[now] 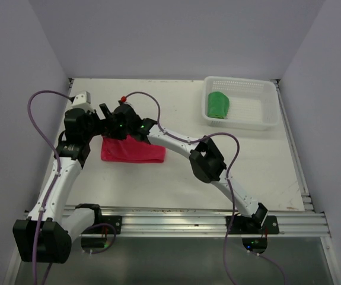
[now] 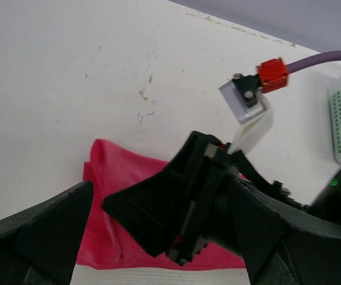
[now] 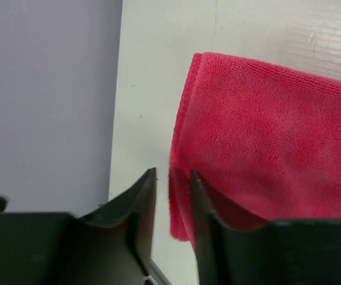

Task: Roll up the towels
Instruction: Fold the towel

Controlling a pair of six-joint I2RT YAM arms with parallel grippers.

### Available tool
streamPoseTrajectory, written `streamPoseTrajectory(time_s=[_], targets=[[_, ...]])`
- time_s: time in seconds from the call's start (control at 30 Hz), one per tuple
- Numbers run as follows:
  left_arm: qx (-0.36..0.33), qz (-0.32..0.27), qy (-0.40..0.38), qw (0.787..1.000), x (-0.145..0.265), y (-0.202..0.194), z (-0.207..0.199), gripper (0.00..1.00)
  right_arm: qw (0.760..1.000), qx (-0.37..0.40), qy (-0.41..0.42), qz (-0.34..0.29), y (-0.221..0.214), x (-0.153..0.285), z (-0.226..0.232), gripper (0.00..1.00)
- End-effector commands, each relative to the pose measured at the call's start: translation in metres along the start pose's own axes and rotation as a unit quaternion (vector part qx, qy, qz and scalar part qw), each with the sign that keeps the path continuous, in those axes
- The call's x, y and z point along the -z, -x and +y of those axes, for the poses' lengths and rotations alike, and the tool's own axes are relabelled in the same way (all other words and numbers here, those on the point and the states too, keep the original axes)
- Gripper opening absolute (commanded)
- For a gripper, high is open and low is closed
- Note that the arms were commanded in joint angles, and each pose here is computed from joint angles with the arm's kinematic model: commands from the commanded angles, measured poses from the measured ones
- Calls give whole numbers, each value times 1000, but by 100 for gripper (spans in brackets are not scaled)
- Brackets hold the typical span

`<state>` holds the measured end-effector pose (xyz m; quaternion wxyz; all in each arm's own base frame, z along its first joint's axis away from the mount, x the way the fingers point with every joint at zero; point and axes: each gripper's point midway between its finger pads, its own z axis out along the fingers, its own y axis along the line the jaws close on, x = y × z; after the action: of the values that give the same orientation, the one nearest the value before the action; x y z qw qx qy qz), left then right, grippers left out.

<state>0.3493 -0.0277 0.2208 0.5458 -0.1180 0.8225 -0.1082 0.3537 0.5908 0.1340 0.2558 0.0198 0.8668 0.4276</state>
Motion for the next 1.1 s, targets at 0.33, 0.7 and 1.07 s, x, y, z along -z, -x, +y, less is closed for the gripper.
streamPoseTrajectory(time_s=[0.33,0.7,1.07], targets=[[-10,-11,-31,999,9,13,-17,100,999,2,54,-2,17,20,24,58],[-14,-23,-26,999,10,15,-14,100,997,24,-32,-66,66,128,-51,57],[-19,8,-84,996,-4,-4,-31,99,988,-12,-142,-51,14,193,-150,46]])
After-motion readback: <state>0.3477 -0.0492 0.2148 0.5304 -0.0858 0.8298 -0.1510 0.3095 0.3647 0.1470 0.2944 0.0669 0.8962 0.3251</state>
